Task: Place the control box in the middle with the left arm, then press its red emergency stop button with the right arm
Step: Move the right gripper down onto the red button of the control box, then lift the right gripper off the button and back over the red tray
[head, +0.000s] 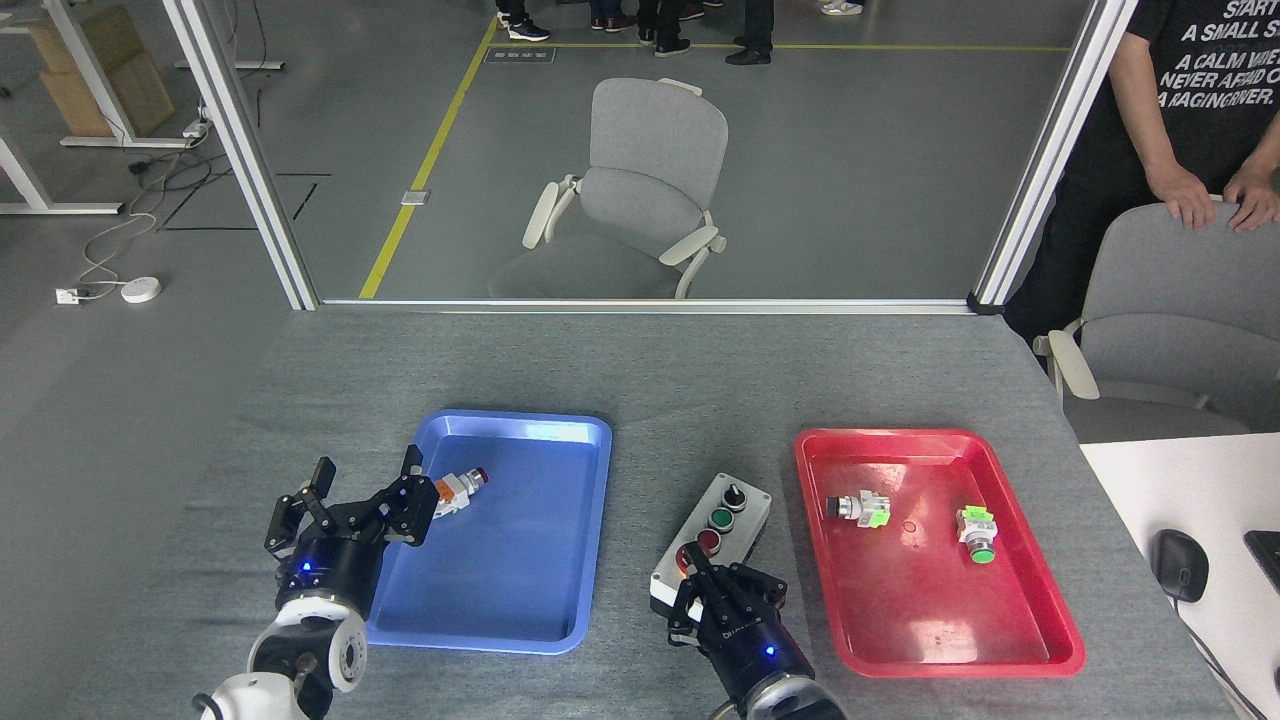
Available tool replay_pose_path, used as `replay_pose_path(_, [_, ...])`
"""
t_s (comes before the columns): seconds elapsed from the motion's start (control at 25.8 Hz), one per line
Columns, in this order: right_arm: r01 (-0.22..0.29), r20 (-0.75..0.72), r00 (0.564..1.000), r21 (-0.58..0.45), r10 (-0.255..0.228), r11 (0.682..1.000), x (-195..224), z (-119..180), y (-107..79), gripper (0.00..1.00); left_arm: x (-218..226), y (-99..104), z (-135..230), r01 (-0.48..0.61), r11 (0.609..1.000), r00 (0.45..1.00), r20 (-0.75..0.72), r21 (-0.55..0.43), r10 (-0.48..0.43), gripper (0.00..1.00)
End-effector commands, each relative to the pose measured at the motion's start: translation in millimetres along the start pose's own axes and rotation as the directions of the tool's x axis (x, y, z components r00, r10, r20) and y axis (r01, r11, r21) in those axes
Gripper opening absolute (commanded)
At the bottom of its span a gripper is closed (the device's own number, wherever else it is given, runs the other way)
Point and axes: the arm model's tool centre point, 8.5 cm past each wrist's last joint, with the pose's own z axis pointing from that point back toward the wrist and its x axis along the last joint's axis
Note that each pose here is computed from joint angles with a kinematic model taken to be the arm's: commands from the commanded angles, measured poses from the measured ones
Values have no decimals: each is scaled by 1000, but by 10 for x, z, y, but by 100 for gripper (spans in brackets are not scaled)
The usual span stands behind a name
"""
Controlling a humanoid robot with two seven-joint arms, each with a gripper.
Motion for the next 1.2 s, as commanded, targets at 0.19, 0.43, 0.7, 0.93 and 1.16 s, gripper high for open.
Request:
replay_pose_path(0.19, [4, -1, 1000, 6, -4, 1000, -9, 19, 23, 0, 9, 7, -7, 1, 1000, 1000, 2, 1, -1, 99])
replay_pose_path(0.43, [6, -3, 1000, 54, -6, 999, -20, 23, 81, 0, 4, 9, -8, 2, 1000, 1000, 2, 1, -2, 99])
replay_pose_path(0.7, [11, -21, 1000, 81, -9, 997, -17, 15, 91, 0, 9, 7, -7, 1, 1000, 1000, 2, 1, -1, 99])
replay_pose_path(0.93, [15, -44, 999, 29, -13, 999, -41, 4, 8, 0, 2, 3, -7, 4, 1000, 1000, 1, -2, -4, 99])
replay_pose_path(1.16, [35, -176, 983, -66, -46, 997, -351, 20, -270, 62, 4, 8, -8, 4, 1000, 1000, 2, 0, -4, 99])
